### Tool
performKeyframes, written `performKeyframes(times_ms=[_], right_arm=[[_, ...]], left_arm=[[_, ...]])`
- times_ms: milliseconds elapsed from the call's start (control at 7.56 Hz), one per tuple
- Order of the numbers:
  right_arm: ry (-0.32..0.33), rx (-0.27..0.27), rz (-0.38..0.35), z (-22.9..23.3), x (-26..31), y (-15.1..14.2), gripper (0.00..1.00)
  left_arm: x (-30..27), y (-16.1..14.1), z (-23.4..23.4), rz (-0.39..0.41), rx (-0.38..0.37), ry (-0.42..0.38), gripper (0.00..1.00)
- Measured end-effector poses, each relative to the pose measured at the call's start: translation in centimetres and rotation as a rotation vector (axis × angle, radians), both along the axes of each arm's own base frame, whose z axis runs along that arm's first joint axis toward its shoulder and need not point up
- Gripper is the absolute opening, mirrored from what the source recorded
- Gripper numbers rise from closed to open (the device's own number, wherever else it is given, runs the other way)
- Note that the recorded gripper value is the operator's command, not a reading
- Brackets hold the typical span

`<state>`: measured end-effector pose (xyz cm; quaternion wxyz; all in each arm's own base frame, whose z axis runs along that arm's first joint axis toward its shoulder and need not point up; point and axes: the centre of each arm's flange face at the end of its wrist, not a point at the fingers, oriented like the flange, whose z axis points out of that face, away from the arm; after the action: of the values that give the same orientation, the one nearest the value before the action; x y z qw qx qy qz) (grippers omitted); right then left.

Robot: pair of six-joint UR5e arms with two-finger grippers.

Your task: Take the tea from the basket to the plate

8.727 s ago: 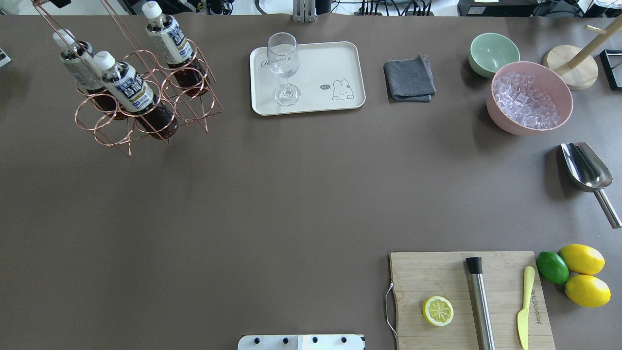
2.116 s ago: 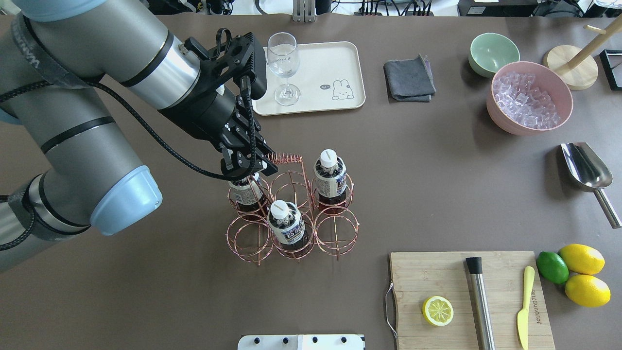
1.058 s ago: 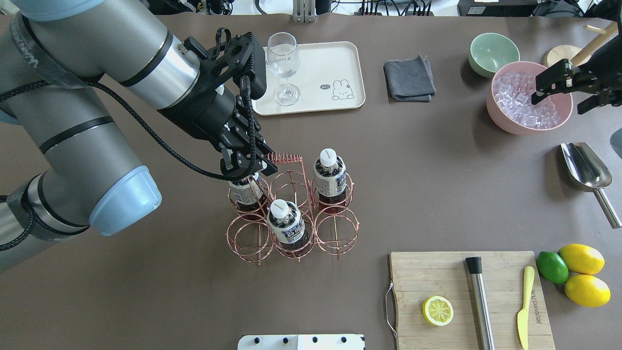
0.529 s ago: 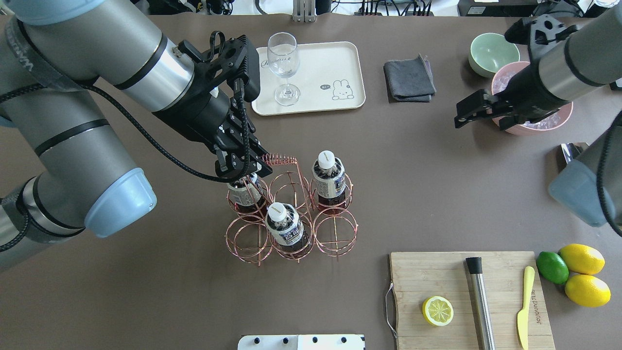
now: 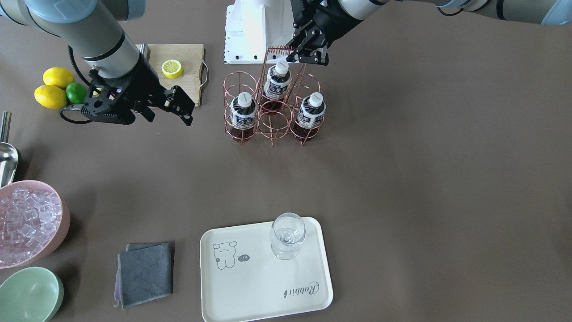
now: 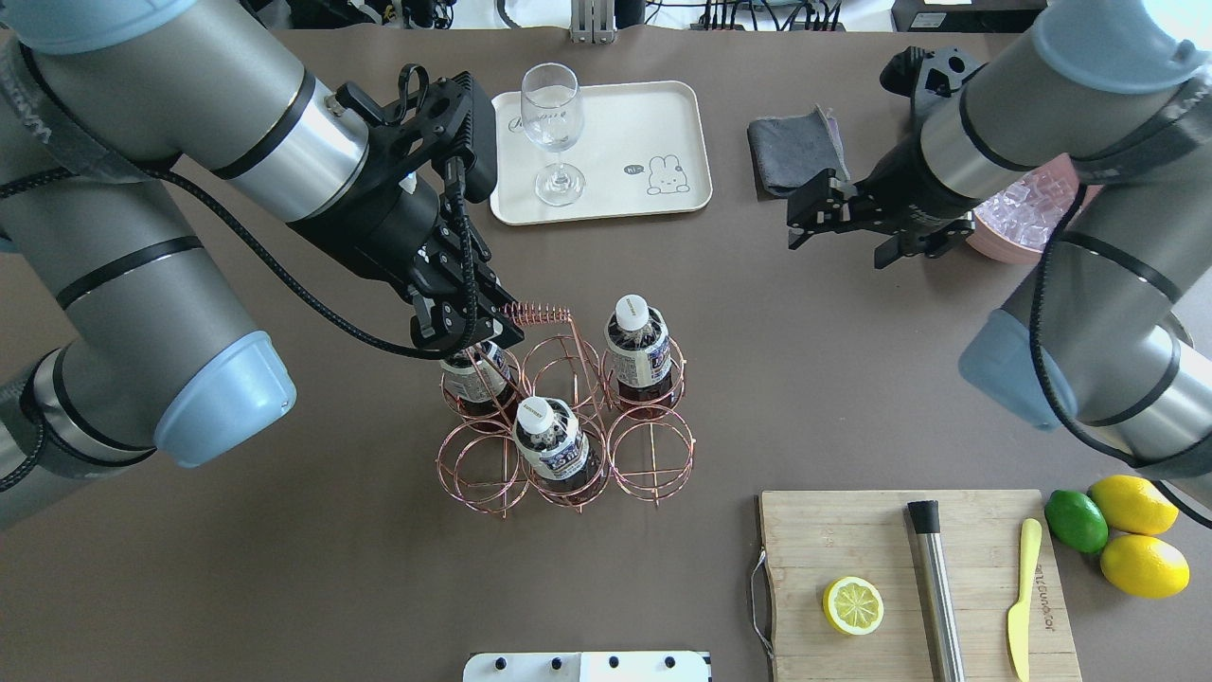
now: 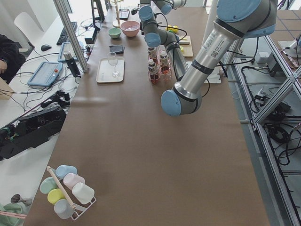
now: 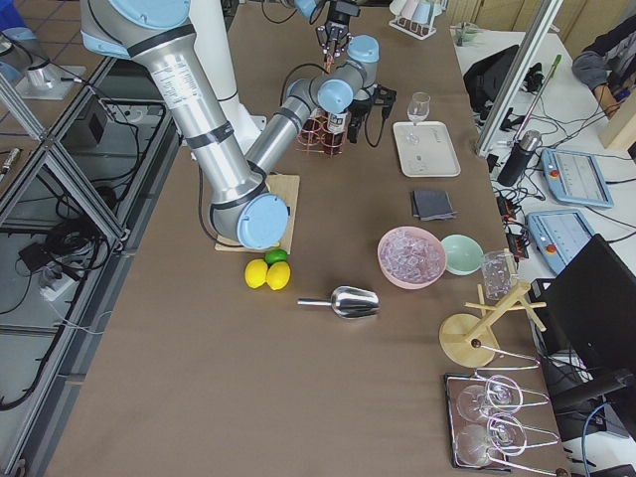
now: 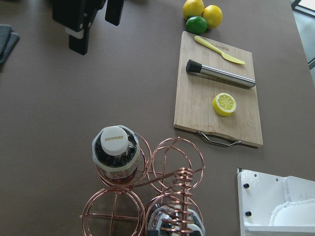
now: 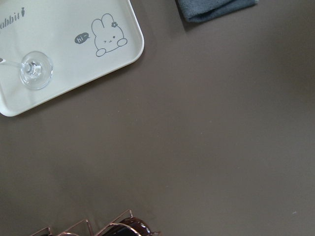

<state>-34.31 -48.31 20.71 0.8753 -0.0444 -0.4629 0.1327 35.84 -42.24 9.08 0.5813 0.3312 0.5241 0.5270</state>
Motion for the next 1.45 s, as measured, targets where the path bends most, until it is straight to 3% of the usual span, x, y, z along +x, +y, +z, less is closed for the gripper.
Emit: performKeyframes(times_ms=[264, 397, 793, 1190, 1322, 1455], right_arm=[[0.061, -0.108, 0.01, -6.5, -4.0, -1.4, 1.0], [0.095, -0.134, 0.004, -9.1, -6.7, -1.6, 0.86], [0.196, -0.105, -0.034, -10.3, -14.6, 2.1, 0.62], [0.2, -0.108, -0.055, -10.9, -14.4, 3.8, 0.62], [0.19, -0.114, -0.049, -11.3, -13.3, 3.6, 0.49], [0.183, -0.118, -0.043, -11.6, -12.5, 3.3, 0.15]], left_arm=[[0.0, 0.0, -0.1, 0.001, 0.0, 0.001, 0.0], [0.0, 0.0, -0.2, 0.002, 0.0, 0.003, 0.0], [-0.2, -0.1, -0.4, 0.004, 0.002, 0.006, 0.0], [-0.3, -0.1, -0.4, 0.003, 0.001, 0.006, 0.0], [-0.3, -0.1, -0.3, 0.003, 0.001, 0.006, 0.0], [-0.3, -0.1, -0.3, 0.003, 0.001, 0.006, 0.0]])
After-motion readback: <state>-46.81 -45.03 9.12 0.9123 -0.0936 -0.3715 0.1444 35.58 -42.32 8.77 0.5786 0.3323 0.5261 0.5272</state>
